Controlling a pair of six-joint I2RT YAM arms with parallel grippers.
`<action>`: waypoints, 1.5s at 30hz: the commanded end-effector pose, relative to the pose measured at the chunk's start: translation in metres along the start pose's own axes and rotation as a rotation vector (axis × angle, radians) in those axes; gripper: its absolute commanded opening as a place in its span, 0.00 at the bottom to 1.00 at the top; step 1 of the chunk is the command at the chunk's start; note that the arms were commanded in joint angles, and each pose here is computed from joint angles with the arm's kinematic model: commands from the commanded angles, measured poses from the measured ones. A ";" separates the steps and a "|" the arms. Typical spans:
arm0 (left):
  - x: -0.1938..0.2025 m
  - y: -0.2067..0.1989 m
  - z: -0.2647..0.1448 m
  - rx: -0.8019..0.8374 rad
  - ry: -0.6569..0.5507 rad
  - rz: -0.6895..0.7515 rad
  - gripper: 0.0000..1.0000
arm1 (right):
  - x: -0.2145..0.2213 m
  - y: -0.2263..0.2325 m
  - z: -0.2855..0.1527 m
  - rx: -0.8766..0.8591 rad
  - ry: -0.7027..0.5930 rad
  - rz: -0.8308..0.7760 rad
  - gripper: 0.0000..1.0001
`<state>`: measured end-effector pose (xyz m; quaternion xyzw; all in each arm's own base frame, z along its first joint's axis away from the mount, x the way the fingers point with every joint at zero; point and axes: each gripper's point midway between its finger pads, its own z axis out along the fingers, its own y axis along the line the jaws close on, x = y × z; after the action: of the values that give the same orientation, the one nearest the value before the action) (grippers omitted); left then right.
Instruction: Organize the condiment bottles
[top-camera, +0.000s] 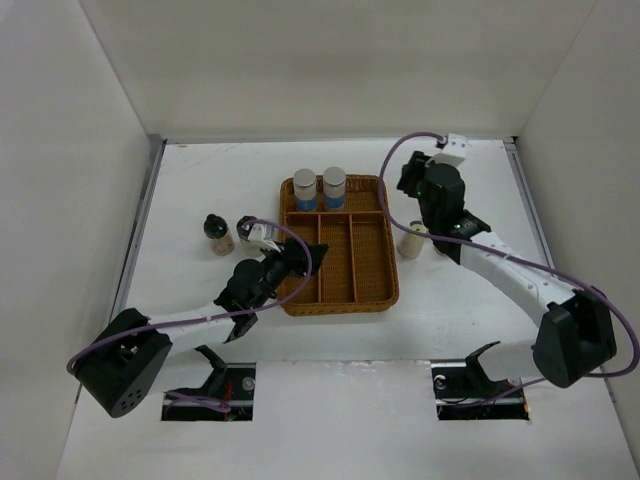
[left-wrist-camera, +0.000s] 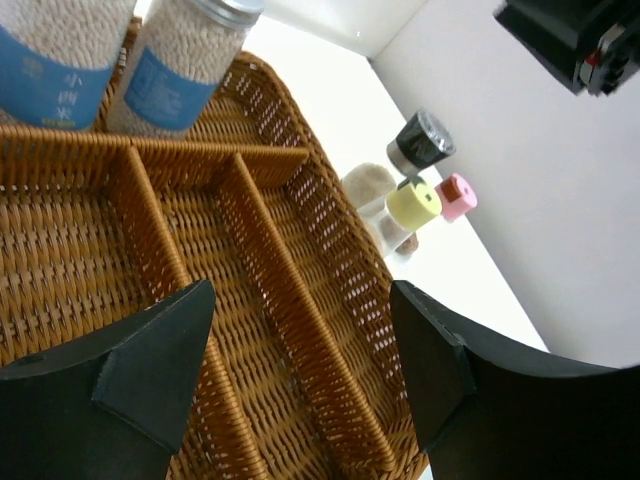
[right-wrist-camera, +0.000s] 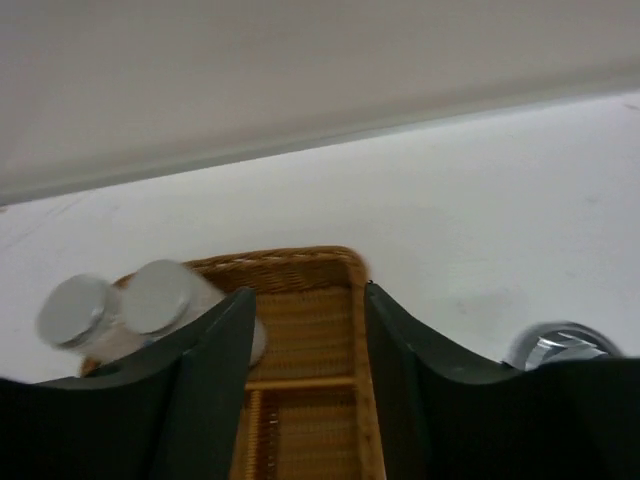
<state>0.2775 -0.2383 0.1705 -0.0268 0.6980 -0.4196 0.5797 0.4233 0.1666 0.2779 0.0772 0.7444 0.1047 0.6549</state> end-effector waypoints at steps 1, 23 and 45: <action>-0.011 -0.017 0.005 0.060 -0.035 -0.005 0.70 | 0.007 -0.060 -0.001 0.166 -0.010 0.040 0.54; -0.008 -0.023 0.006 0.074 -0.026 -0.006 0.70 | 0.074 -0.145 0.018 0.381 0.251 -0.088 0.88; -0.006 -0.018 0.007 0.056 -0.022 0.000 0.70 | 0.036 -0.131 0.035 0.333 0.130 -0.006 0.52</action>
<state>0.2734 -0.2459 0.1588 -0.0168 0.7102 -0.4191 0.5654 0.4386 0.0493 0.1382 0.1475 0.8508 -0.0534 0.5014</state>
